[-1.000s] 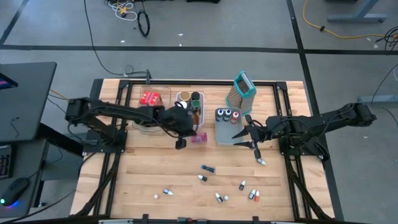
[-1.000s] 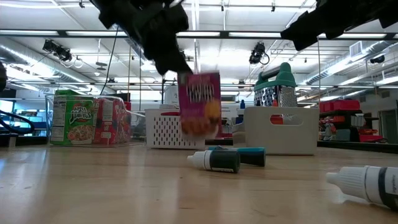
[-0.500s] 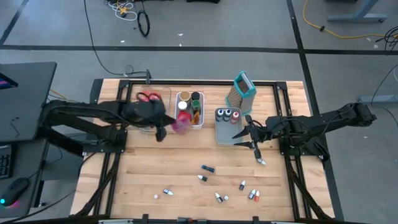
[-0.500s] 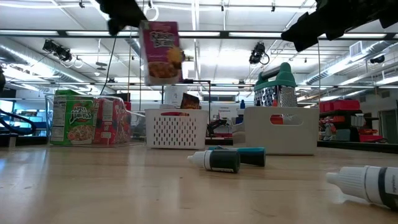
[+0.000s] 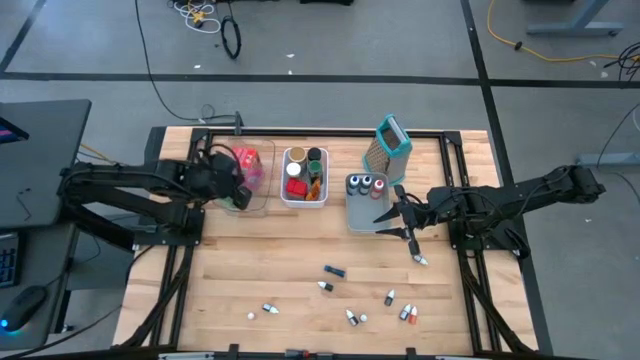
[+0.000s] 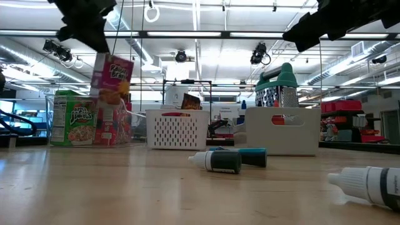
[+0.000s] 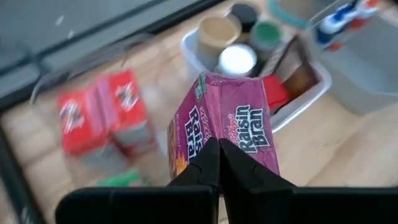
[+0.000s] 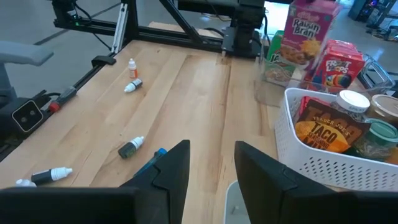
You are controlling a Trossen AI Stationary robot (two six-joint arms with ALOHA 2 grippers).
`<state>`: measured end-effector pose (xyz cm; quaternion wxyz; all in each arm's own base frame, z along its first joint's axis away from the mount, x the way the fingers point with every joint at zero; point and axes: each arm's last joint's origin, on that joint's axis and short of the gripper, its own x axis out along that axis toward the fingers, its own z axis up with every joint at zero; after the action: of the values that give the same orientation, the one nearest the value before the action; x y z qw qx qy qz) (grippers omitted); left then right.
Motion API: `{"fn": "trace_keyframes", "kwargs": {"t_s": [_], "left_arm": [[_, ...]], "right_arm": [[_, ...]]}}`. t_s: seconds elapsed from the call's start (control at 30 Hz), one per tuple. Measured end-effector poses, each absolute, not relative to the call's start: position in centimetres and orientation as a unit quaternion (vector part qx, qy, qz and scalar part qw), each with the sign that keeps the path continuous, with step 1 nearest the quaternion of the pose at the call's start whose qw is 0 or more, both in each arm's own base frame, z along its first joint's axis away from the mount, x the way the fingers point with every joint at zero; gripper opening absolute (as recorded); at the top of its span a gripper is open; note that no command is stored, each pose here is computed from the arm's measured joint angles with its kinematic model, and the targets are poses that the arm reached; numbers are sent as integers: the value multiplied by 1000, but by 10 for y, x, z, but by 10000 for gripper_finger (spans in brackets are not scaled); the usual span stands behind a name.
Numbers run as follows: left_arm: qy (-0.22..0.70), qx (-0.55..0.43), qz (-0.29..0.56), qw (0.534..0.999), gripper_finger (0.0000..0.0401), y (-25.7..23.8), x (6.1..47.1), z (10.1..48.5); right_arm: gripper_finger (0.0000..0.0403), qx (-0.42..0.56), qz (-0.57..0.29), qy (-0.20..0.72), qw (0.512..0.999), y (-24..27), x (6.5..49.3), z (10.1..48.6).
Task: Pick & Place Kitchen Items
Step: Put the pink cereal box into the transparent bin
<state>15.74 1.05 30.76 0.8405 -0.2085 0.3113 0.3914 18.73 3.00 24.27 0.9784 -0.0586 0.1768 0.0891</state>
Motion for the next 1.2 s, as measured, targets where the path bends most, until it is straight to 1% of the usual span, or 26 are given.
{"fn": "trace_keyframes", "kwargs": {"t_s": [0.23,0.33,0.43,0.57,0.8,0.93,1.1,1.2], "left_arm": [[342,-235,441,796,7,11,159,294],[350,-242,460,779,5,11,165,276],[378,-246,480,752,4,10,169,250],[384,-261,504,728,15,10,167,228],[381,-260,510,726,38,11,167,224],[399,-244,494,733,54,10,168,226],[408,-234,474,744,78,10,171,235],[410,-228,465,751,90,10,173,246]], "right_arm": [[134,-59,89,178,978,30,187,242],[134,-59,89,180,978,30,187,242],[134,-59,89,181,978,30,188,241],[134,-59,89,186,977,30,189,240],[134,-60,88,191,976,31,191,238],[134,-68,83,193,975,30,191,237],[134,-83,65,193,976,29,191,237],[134,-79,65,193,976,29,191,237]]}}
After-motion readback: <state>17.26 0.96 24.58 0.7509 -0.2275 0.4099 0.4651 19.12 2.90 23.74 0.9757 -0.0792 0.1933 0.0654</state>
